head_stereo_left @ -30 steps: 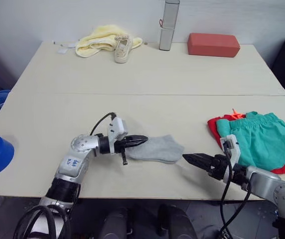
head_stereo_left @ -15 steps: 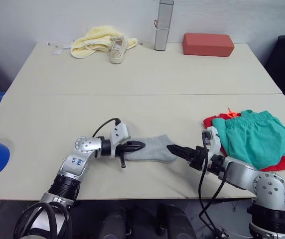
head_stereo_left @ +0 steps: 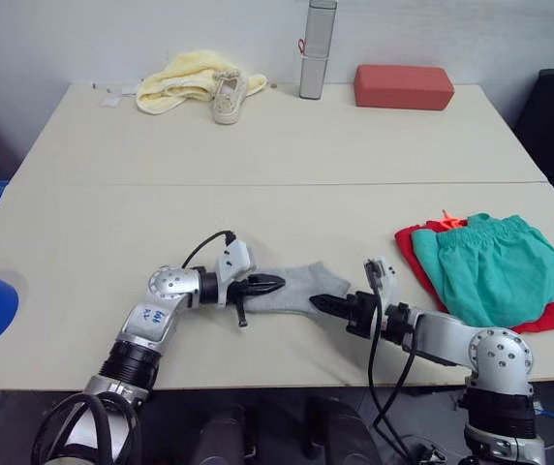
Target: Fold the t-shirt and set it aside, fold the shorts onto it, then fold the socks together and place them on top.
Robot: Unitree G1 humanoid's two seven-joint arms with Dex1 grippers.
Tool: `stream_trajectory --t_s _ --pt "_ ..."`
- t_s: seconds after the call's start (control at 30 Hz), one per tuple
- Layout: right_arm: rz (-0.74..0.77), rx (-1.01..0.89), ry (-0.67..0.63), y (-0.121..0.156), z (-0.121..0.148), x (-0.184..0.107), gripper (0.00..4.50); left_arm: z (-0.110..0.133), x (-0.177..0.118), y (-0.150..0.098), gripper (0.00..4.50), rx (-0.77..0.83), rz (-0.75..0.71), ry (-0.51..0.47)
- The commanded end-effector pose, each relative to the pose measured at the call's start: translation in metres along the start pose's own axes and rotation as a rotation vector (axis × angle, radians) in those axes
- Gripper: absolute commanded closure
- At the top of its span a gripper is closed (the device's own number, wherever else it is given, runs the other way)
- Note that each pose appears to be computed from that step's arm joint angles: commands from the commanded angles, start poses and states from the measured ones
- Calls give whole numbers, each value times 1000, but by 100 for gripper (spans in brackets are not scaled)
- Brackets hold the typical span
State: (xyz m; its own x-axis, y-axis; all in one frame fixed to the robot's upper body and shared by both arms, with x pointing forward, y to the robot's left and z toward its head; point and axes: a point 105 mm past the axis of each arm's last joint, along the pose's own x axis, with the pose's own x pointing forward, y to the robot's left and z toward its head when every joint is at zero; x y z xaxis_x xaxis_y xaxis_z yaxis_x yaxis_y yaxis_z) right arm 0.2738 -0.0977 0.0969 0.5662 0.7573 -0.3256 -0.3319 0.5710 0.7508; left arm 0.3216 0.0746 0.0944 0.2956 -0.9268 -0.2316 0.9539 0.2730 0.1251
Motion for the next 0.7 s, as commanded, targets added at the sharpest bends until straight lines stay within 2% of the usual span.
stream_trajectory --t_s 0.03,0.4,0.63,0.7 --pt "-70 -12 -80 -13 19 -20 449 3 4 -1 450 3 -10 -14" --pt "-192 -87 -168 -27 39 -66 449 21 40 -10 450 21 -75 -75" --pt "-250 -276 -130 -21 45 -77 449 25 51 -13 450 18 -80 -82" --pt "-267 -421 -111 -7 54 -74 449 21 44 -11 450 -1 -53 -68"
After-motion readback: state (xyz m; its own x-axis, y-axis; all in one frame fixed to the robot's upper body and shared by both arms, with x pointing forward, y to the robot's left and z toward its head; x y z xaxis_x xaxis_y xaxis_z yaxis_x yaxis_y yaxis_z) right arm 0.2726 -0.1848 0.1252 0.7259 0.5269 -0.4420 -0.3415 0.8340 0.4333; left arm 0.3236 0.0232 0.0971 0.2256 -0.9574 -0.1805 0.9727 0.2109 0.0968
